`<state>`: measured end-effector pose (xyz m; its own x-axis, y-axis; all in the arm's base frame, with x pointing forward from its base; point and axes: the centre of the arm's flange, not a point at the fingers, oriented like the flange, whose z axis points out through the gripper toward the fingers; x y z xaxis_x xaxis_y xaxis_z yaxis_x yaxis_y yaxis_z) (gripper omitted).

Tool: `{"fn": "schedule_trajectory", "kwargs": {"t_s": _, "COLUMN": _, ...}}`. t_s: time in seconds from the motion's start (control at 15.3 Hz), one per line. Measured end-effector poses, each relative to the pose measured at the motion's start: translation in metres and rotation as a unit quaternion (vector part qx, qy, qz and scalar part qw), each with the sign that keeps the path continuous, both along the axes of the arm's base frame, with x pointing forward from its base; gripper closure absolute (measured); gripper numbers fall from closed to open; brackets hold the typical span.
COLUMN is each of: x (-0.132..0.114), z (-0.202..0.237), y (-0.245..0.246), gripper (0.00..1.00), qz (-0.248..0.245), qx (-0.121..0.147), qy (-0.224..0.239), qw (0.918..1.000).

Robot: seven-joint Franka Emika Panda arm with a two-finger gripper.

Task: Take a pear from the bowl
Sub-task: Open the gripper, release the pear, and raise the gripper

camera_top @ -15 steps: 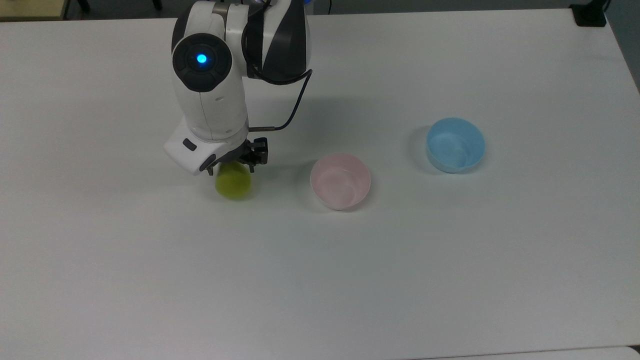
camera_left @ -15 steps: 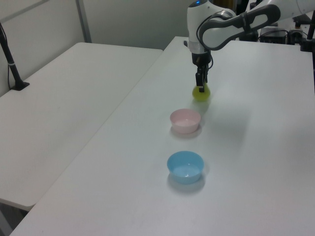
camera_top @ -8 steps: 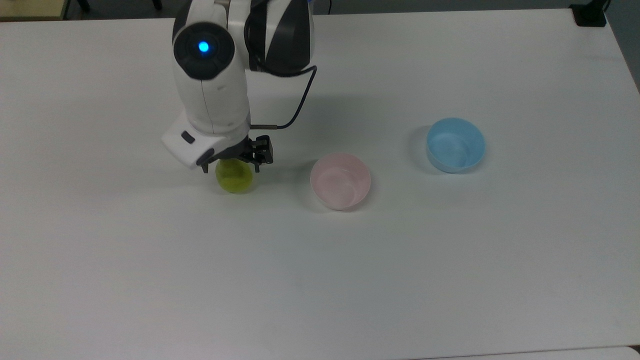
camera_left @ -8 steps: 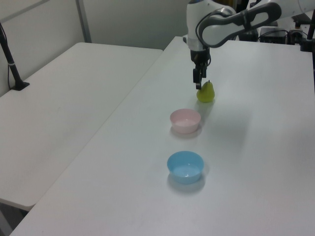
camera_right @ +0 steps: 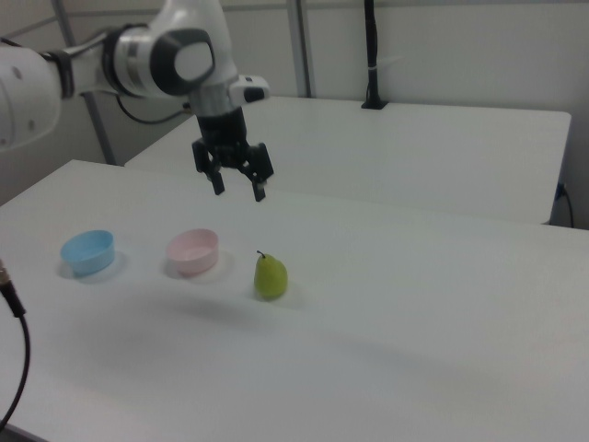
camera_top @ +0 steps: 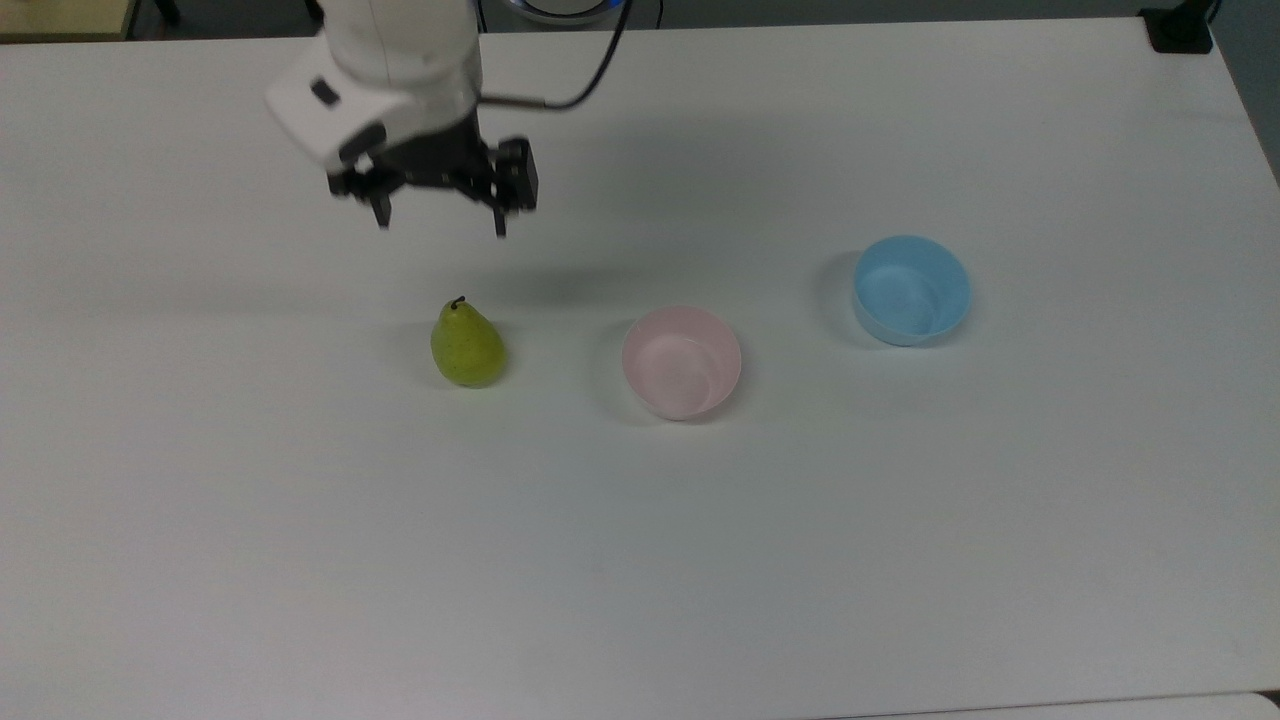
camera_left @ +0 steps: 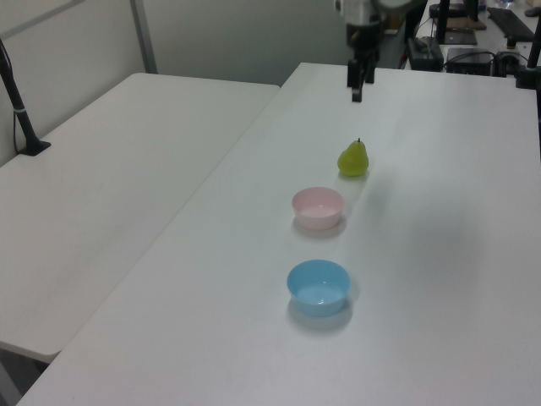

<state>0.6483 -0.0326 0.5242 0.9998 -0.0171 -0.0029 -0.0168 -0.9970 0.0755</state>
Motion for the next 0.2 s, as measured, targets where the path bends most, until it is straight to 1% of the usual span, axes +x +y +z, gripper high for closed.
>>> {"fn": "schedule_trajectory", "kwargs": {"t_s": 0.2, "x": -0.026, "z": 0.034, "y": -0.010, "gripper": 0.00, "qz": -0.011, "qx": 0.002, "qy": 0.011, "qw": 0.9999}}
